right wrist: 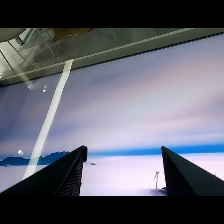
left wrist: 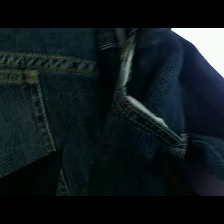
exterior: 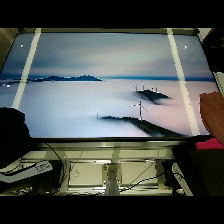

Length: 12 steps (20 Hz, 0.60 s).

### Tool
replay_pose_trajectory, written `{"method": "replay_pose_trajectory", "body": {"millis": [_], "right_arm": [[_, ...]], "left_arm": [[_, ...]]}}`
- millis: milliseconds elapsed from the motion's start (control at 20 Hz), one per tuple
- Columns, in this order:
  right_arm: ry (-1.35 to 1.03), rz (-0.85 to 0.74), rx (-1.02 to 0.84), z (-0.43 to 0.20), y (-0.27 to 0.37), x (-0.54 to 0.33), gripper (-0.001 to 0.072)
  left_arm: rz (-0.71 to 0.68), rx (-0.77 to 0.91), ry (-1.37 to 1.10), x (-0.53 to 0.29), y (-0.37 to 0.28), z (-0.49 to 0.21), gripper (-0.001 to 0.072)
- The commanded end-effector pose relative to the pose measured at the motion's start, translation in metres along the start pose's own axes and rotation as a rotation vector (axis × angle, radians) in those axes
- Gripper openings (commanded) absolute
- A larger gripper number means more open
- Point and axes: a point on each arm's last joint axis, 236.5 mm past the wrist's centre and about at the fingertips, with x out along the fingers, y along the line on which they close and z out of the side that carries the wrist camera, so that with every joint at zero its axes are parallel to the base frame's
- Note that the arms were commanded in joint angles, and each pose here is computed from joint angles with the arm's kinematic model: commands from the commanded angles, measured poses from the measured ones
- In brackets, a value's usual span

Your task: Fold the clothes and pants, and hang the long-sleeved shirts on hangers.

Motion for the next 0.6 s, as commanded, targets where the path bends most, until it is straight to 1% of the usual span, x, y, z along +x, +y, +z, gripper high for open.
{"method": "replay_pose_trajectory", "body": {"millis": [0,100,250,300,350,400,450,500,550], "right_arm": [[0.000,0.001,0.000,0.000,0.000,0.000,0.0547],[0.000,0.001,0.000,0.000,0.000,0.000,0.0546],[0.000,0.001,0.000,0.000,0.000,0.000,0.0547],[0.000,0.001,0.000,0.000,0.000,0.000,0.0547],[0.000,0.001,0.000,0.000,0.000,0.000,0.0546],[0.000,0.001,0.000,0.000,0.000,0.000,0.0546],[0.000,0.001,0.000,0.000,0.000,0.000,0.0546],[0.000,0.001,0.000,0.000,0.000,0.000,0.0546],[0.000,0.001,0.000,0.000,0.000,0.000,0.0546]], "left_arm": [[-0.009,-0.168,0.079,0.010,0.010,-0.021,0.0703],[-0.052,-0.206,0.159,0.019,-0.004,-0.038,0.0702],[-0.060,-0.184,0.304,0.035,-0.019,-0.070,0.0703],[-0.058,-0.176,0.340,0.038,-0.021,-0.079,0.0692],[-0.054,-0.170,0.365,0.040,-0.022,-0.084,0.0642],[-0.046,-0.163,0.377,0.040,-0.020,-0.087,0.0439],[-0.038,-0.156,0.381,0.038,-0.017,-0.088,0.0090],[-0.037,-0.153,0.378,0.035,-0.016,-0.087,0.0046],[-0.036,-0.157,0.361,0.031,-0.013,-0.083,0.0046]]}}
